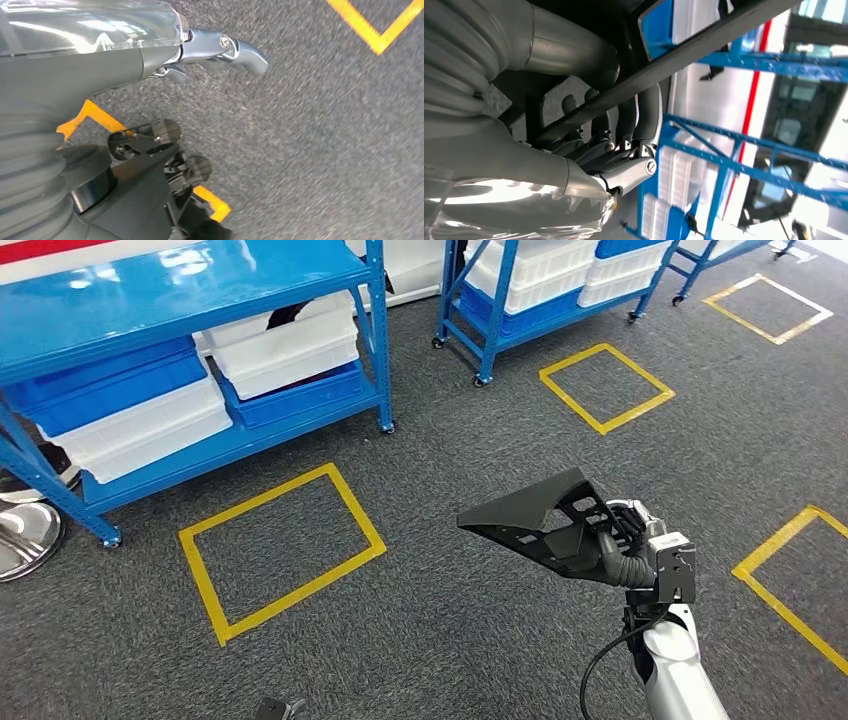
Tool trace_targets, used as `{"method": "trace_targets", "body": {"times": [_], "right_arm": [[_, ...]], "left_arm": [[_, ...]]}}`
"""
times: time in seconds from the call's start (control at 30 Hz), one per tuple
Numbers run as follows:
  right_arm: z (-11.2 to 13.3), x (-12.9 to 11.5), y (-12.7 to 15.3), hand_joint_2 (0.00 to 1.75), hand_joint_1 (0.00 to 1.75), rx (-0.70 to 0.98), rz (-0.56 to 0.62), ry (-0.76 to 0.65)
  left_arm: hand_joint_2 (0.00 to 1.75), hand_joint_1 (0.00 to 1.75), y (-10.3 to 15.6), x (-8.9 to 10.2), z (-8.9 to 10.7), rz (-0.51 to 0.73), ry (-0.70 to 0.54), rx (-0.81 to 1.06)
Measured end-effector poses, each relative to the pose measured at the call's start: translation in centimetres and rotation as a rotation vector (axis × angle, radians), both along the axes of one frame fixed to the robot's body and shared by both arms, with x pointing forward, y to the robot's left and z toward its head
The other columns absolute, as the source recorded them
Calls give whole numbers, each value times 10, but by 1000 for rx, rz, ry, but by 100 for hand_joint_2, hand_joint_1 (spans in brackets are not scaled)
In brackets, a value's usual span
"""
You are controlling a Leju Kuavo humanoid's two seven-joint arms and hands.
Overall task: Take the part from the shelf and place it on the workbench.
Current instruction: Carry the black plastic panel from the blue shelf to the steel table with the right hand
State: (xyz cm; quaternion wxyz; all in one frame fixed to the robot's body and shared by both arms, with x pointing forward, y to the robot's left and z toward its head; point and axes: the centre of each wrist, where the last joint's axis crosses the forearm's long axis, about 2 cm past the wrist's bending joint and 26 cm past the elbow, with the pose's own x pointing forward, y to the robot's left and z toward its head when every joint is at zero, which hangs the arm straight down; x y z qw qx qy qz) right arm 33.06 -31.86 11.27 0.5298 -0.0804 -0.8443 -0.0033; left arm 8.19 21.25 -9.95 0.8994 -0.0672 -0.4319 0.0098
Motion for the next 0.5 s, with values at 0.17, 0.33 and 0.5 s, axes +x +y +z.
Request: {"method": "trace_targets", "body": {"times": [0.17,0.33,0.5], "right_arm": [[1,5,0,175,175,4,-4,-7],[22,27,0,175,175,-2,-17,-68],[33,37,0,175,175,-24,-33,-102]], "left_arm": [[175,0,0,-2,0,13,5,2],[175,0,-1,0,0,25,3,0],[175,0,-3,1,1,26,3,-4]]}}
